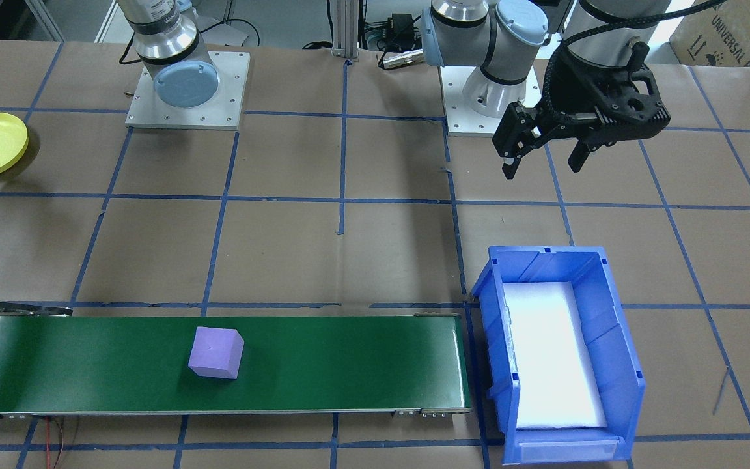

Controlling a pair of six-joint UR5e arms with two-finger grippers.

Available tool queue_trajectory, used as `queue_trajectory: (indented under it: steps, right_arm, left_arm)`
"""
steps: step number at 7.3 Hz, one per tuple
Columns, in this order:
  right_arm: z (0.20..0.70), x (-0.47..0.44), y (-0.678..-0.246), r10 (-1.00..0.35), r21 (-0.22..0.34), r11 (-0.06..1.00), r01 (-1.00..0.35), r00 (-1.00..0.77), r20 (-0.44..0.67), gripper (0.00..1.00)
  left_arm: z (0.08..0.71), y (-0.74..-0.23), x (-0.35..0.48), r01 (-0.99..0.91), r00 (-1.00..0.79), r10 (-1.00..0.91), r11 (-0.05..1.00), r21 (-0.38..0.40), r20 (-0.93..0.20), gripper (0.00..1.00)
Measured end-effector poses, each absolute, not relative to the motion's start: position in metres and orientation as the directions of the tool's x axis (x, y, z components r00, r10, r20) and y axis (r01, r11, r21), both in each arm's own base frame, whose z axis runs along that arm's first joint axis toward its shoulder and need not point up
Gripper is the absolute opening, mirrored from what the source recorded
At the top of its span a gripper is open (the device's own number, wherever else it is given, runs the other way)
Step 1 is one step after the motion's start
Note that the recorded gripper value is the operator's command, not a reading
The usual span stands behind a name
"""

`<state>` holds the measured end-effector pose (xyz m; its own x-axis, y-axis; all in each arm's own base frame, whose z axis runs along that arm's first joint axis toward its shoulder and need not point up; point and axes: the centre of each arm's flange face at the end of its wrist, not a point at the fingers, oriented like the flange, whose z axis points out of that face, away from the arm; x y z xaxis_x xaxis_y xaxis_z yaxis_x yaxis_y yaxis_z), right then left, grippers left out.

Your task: Move block left to right into plate

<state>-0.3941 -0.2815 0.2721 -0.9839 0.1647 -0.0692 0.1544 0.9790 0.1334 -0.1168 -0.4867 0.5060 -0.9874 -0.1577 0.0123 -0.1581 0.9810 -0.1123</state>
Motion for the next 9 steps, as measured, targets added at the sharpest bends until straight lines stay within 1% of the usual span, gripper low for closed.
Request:
queue_trajectory:
  steps: [1,2,4,6,7,8,9]
  right_arm:
    - [0.263,-0.4,-0.262,0.2,0.159,0.969,0.186,-0.977,-0.075,0.81]
    - [0.256,-0.403,-0.25,0.223,0.175,0.963,0.207,-0.971,-0.08,1.0]
    - [0.252,-0.407,-0.244,0.236,0.181,0.959,0.218,-0.967,-0.09,1.0]
    - [0.259,-0.407,-0.249,0.227,0.176,0.962,0.21,-0.97,-0.084,1.0]
    - [0.269,-0.398,-0.272,0.183,0.156,0.973,0.17,-0.981,-0.068,1.0]
    - [0.288,-0.381,-0.32,0.098,0.111,0.989,0.093,-0.995,-0.036,1.0]
    - [0.313,-0.36,-0.379,0.021,0.038,0.999,0.021,-1.0,-0.01,1.0]
  left_arm:
    - [0.506,-0.487,-0.117,-0.158,-0.987,-0.158,0.981,-0.113,0.012,1.0]
    - [0.506,-0.487,-0.117,-0.158,-0.987,-0.158,0.981,-0.112,0.012,1.0]
    - [0.504,-0.486,-0.117,-0.158,-0.987,-0.158,0.981,-0.109,0.013,1.0]
    - [0.504,-0.486,-0.118,-0.158,-0.987,-0.158,0.982,-0.108,0.013,1.0]
    - [0.503,-0.486,-0.118,-0.158,-0.987,-0.158,0.982,-0.107,0.013,1.0]
    - [0.503,-0.486,-0.118,-0.158,-0.987,-0.158,0.982,-0.107,0.013,1.0]
    - [0.503,-0.486,-0.118,-0.158,-0.987,-0.158,0.982,-0.107,0.013,1.0]
